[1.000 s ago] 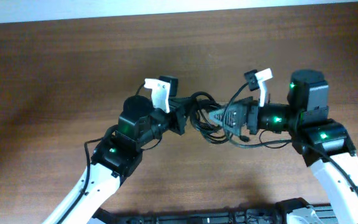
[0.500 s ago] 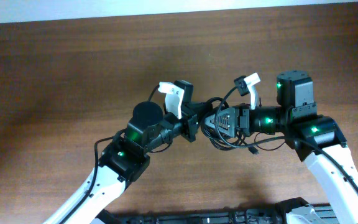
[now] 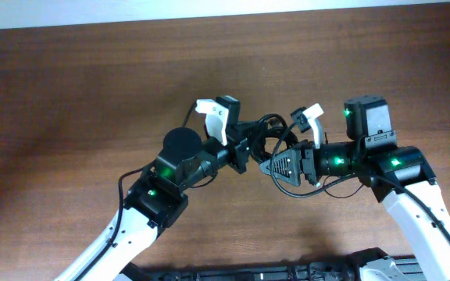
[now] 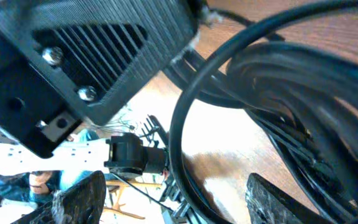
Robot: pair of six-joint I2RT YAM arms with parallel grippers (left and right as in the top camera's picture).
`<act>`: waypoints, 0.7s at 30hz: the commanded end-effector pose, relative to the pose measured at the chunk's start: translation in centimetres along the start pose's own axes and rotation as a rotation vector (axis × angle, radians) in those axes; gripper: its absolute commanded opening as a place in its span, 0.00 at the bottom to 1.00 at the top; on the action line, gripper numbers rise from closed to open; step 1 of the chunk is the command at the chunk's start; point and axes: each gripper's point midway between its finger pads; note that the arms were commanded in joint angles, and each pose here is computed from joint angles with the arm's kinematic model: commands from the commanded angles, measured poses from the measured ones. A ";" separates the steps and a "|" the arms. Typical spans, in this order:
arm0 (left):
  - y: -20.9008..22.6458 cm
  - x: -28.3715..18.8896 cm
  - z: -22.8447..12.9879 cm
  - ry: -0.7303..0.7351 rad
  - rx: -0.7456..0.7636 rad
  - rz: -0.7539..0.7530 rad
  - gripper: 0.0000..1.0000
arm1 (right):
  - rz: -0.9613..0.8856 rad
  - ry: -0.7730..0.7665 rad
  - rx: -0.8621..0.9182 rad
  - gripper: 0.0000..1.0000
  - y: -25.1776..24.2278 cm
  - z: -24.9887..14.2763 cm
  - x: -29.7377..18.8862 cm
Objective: Untangle cables
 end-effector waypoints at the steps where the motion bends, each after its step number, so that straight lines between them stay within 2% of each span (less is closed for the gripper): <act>1: -2.2 -0.2 1.4 -0.023 0.021 -0.093 0.00 | 0.018 0.001 -0.079 0.71 0.6 0.2 0.0; 9: -3.4 -0.4 1.4 -0.008 0.002 -0.161 0.00 | 0.016 -0.007 -0.092 0.69 0.6 0.4 0.0; 11: -3.6 -0.4 1.6 -0.015 -0.013 -0.166 0.00 | 0.034 -0.006 -0.092 0.57 0.9 0.4 0.0; 12: -3.7 -0.4 1.7 -0.022 -0.009 -0.170 0.00 | 0.044 -0.006 -0.092 0.46 1.0 0.4 0.0; 13: -3.8 -0.5 1.9 -0.029 -0.005 -0.175 0.00 | 0.050 -0.006 -0.092 0.35 1.1 0.4 0.0; 15: -4.1 -0.5 2.3 -0.044 0.003 -0.185 0.00 | 0.064 -0.005 -0.091 0.04 1.4 0.4 -0.1; 18: -3.7 -0.5 2.2 -0.045 -0.003 -0.166 0.00 | 0.071 -0.003 -0.089 0.04 1.5 0.3 -0.1; 21: -1.9 -0.2 2.2 -0.058 -0.026 -0.072 0.00 | 0.108 -0.002 -0.090 0.04 2.1 0.3 -0.1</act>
Point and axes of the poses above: each gripper's point midway between its finger pads, its own x axis out along the fingers, its own y axis along the line the jaws close on, z = x × y, and after that the axes turned 5 degrees about -x, right-handed
